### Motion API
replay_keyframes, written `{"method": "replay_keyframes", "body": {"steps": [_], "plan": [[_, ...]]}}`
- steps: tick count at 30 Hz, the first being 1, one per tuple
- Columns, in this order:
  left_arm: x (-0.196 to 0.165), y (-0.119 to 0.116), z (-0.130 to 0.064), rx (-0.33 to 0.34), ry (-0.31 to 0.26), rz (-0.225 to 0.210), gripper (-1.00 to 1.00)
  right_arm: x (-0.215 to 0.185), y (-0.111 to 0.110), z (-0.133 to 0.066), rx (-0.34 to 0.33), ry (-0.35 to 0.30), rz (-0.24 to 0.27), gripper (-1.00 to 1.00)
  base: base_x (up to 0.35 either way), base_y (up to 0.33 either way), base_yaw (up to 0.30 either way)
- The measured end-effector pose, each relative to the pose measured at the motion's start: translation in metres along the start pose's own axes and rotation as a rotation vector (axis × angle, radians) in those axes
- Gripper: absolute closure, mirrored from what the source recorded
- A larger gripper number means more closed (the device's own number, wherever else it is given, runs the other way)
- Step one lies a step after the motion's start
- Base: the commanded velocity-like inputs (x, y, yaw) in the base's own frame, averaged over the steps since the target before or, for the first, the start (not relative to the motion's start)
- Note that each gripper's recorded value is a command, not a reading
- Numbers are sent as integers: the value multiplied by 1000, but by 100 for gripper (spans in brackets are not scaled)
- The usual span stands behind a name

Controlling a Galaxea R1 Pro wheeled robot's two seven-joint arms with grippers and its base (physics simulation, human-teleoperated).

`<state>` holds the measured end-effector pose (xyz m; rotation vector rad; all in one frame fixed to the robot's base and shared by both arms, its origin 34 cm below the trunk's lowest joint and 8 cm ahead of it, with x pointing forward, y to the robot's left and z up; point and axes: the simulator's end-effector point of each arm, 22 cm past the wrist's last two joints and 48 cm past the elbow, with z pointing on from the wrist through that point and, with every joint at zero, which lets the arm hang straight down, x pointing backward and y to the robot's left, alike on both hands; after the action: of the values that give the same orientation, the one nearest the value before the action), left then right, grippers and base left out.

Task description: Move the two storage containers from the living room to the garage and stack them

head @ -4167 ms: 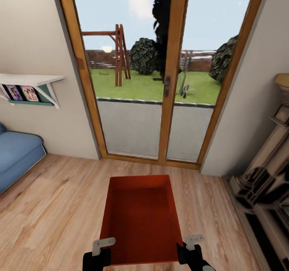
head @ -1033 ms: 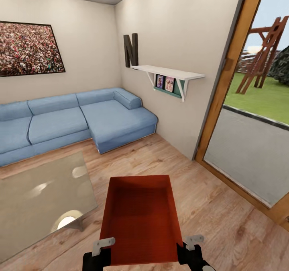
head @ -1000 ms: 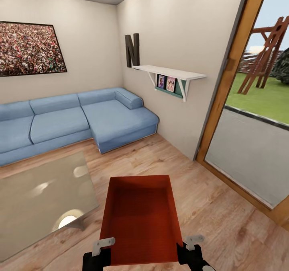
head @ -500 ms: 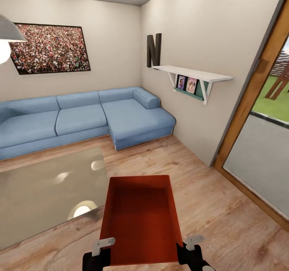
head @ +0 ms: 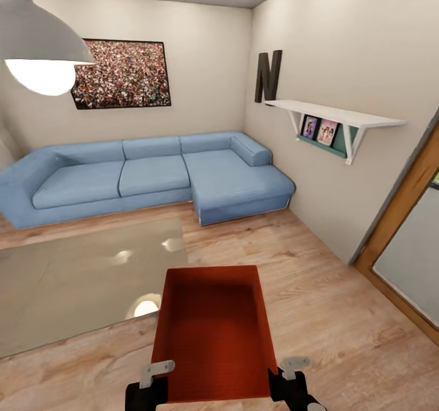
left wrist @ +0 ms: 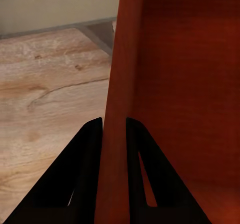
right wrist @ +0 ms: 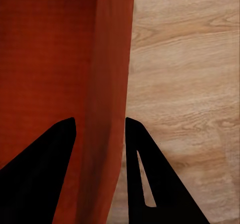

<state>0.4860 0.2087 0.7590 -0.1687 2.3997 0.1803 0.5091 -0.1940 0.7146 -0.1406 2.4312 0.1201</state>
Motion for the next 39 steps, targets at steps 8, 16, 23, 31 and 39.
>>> {"method": "replay_keyframes", "body": {"steps": [8, 16, 23, 31, 39], "plan": [[0, 1, 0, -1, 0, -1, 100, 0, 1, 0, 0, 0, 0, 100, 0, 266, 295], [0, 1, 0, -1, 0, -2, 100, 0, 1, 0, 0, 0, 0, 100, 0, 277, 295], [0, 1, 0, -1, 0, -2, 100, 0, 1, 0, 0, -1, 0, 100, 35, 286, 295], [0, 1, 0, -1, 0, -1, 100, 0, 1, 0, -1, -1, 0, 100, 138, 297, 295], [0, 1, 0, -1, 0, -2, 100, 0, 1, 0, -1, 0, 0, 100, 193, 282, 295]]}}
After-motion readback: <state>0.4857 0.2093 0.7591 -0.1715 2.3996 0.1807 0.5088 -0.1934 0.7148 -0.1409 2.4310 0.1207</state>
